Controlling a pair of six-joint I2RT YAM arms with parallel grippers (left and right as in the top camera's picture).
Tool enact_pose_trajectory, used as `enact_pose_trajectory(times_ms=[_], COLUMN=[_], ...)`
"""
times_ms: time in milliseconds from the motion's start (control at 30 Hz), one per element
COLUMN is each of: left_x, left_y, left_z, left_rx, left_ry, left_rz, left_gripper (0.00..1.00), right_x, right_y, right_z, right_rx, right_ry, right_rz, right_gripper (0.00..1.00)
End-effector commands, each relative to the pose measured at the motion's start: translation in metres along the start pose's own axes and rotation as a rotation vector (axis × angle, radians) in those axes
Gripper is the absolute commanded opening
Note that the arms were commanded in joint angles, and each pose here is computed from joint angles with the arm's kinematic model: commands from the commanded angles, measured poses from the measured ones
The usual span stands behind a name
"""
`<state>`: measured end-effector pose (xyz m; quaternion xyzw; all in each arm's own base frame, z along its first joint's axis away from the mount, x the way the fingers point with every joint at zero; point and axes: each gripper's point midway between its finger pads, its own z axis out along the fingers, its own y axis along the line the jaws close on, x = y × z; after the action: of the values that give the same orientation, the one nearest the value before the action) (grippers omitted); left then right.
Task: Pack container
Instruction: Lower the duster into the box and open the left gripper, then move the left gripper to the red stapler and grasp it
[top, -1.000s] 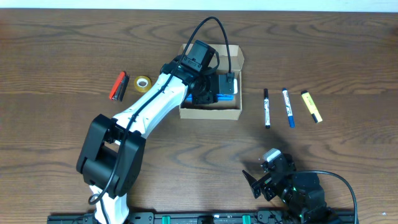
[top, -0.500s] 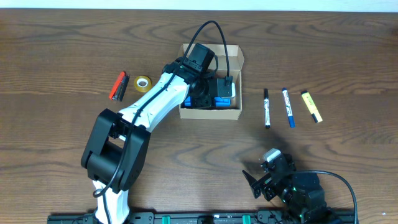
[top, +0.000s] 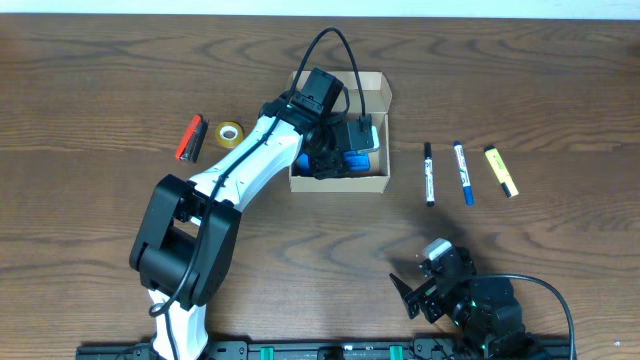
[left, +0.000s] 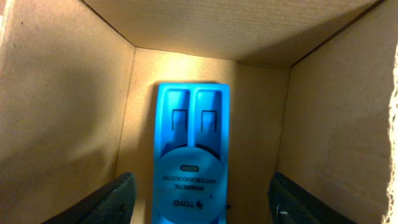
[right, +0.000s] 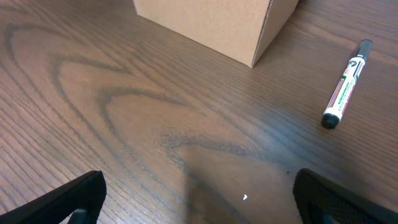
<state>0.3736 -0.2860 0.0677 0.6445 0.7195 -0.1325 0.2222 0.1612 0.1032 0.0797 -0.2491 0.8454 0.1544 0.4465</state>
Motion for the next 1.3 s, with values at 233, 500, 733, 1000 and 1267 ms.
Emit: enact_pose_trajectory(times_ms=[233,500,733,1000,1267], left_x=[-0.047,0.014,0.127,0.224,0.266], left_y=[0.055,0.104,0.143,0.151,0.145], left_z=[-0.093,-0.213,-0.259,-0.214,-0.144], left_rx=[-0.190,-0.468,-0.599,-0.488,-0.355], left_ry=[-0.159,-0.057,0.005,0.067,0.155], left_rz=[-0.117,-0.351,-0.719,-1.001,-1.114], left_gripper=[0.82,0.83,0.89,0.91,0.90], right_x=[0.003,0.003,0.003,0.003,0.003], right_y=[0.001,0.002,0.001,0.001,0.001], right_z=[0.002,0.002,0.002,0.002,0.002], right_rx=[-0.006,-0.007,-0.006,-0.006,-0.006], right_ry=[0.005,0.005,0.005,0.005,0.005], right_rz=[-0.018,-0.018,-0.018,-0.018,-0.018], right_gripper=[0.99,0.99,0.99,0.99,0.99])
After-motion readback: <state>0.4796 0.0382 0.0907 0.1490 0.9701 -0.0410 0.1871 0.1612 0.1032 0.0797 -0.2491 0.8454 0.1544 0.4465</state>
